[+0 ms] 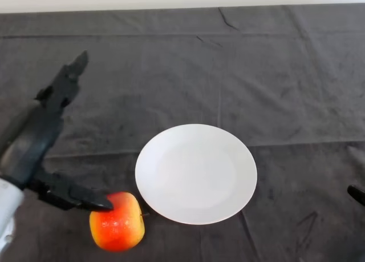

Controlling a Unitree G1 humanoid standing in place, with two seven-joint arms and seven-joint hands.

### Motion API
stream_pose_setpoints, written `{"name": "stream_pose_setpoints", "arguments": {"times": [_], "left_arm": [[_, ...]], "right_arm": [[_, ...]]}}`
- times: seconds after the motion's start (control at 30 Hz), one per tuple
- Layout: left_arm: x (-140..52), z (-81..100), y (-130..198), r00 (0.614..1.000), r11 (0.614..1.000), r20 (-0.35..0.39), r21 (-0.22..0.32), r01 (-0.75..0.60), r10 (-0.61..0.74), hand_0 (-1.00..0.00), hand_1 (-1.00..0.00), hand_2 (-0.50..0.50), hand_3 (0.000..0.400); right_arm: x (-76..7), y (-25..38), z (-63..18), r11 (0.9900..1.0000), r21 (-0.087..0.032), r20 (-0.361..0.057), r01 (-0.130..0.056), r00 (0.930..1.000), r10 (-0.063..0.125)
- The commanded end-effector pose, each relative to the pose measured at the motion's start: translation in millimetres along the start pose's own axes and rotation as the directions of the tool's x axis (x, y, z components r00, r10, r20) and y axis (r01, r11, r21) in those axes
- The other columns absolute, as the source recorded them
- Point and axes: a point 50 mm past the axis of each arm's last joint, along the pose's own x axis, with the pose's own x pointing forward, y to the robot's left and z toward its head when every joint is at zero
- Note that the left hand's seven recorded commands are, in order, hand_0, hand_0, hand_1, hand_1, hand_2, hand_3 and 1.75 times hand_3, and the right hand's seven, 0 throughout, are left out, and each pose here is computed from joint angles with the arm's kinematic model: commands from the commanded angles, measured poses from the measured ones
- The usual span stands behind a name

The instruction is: Move the apple to the plate

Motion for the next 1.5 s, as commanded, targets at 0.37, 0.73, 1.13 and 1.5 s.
{"name": "stream_pose_setpoints", "arguments": {"times": [0.37,0.73,1.13,1.5], "left_arm": [[-8.2,0.1,-25.6,0.988,0.985,0.012,0.083,0.15,-0.151,0.0,0.0,0.0,0.0],[-4.9,-13.0,-39.5,0.969,0.966,-0.017,0.077,0.246,-0.245,0.0,0.0,0.0,0.0],[7.0,-35.4,-48.3,0.962,0.959,-0.069,0.078,0.271,-0.266,0.0,0.0,0.0,0.0],[18.5,-43.3,-59.2,0.966,0.968,-0.099,0.05,0.245,-0.24,0.0,0.0,0.0,0.0]], "right_arm": [[-6.0,-3.0,-19.0,0.9999,-0.009,-0.094,0.015,0.9954,-0.015],[-6.0,-3.0,-19.0,0.9999,-0.009,-0.094,0.015,0.9954,-0.015],[-6.0,-3.0,-19.0,0.9999,-0.009,-0.094,0.014,0.9954,-0.015],[-6.0,-3.1,-19.0,0.9999,-0.009,-0.094,0.014,0.9954,-0.015]]}}
